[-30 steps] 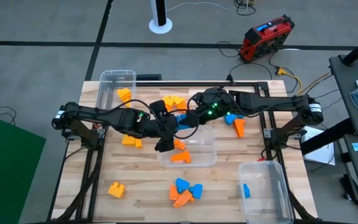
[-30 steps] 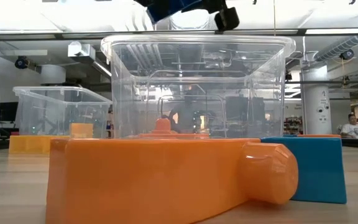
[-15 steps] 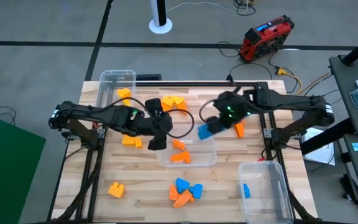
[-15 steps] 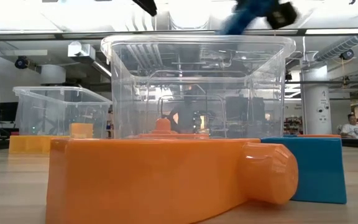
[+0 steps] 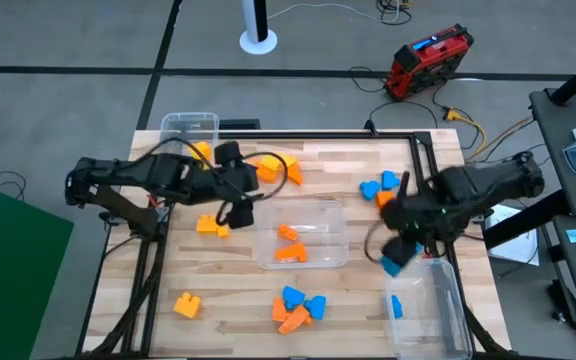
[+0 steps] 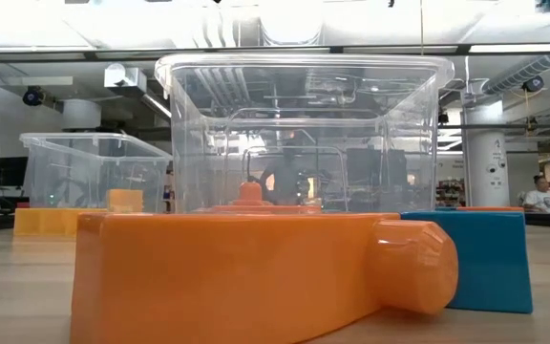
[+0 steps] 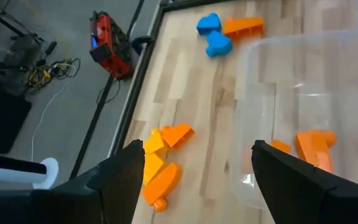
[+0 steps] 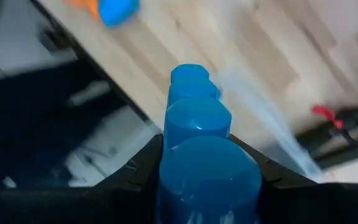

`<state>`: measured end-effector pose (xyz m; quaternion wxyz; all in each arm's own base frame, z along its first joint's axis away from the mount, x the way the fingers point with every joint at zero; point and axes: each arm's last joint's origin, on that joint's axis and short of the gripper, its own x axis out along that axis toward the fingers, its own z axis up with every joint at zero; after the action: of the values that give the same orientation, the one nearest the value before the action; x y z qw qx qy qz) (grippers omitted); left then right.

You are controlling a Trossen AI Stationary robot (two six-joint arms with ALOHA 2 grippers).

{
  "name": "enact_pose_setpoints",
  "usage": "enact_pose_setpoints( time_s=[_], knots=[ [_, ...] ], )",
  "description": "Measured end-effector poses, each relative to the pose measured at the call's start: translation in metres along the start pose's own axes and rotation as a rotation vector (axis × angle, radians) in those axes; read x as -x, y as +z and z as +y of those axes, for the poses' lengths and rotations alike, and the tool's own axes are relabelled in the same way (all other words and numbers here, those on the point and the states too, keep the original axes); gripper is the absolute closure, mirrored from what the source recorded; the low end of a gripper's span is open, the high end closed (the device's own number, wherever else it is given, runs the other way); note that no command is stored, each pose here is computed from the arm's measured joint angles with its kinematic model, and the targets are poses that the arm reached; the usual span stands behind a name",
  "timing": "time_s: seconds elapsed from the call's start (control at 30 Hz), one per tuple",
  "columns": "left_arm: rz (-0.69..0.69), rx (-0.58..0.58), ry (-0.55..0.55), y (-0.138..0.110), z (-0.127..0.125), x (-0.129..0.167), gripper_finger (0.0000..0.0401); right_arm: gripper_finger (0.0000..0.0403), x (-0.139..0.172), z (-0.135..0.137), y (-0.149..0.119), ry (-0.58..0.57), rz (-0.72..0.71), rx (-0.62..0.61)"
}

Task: Sort blocks
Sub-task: Put the blue game piece into the bottom right transparent bin, then put the orange game piece into the middle transparent bin

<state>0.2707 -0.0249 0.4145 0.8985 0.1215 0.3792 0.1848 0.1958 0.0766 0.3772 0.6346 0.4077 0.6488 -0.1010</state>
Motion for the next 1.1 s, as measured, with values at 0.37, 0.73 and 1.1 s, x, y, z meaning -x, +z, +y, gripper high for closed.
enact_pose_setpoints(
  time_s=[0.37, 0.73, 1.1],
  knots=[
    [-0.020, 0.050, 0.016, -0.005, 0.016, 0.014, 0.0131, 0.0270, -0.027, 0.018, -0.052, -0.128, 0.115, 0.076],
    [0.005, 0.132, -0.073, -0.007, 0.015, 0.012, 0.0131, 0.0113, -0.036, 0.022, -0.058, -0.165, 0.120, 0.000],
    [0.065, 0.191, -0.068, -0.012, 0.020, 0.010, 0.0131, 0.0179, -0.025, 0.022, -0.053, -0.146, -0.045, -0.009]
  ],
)
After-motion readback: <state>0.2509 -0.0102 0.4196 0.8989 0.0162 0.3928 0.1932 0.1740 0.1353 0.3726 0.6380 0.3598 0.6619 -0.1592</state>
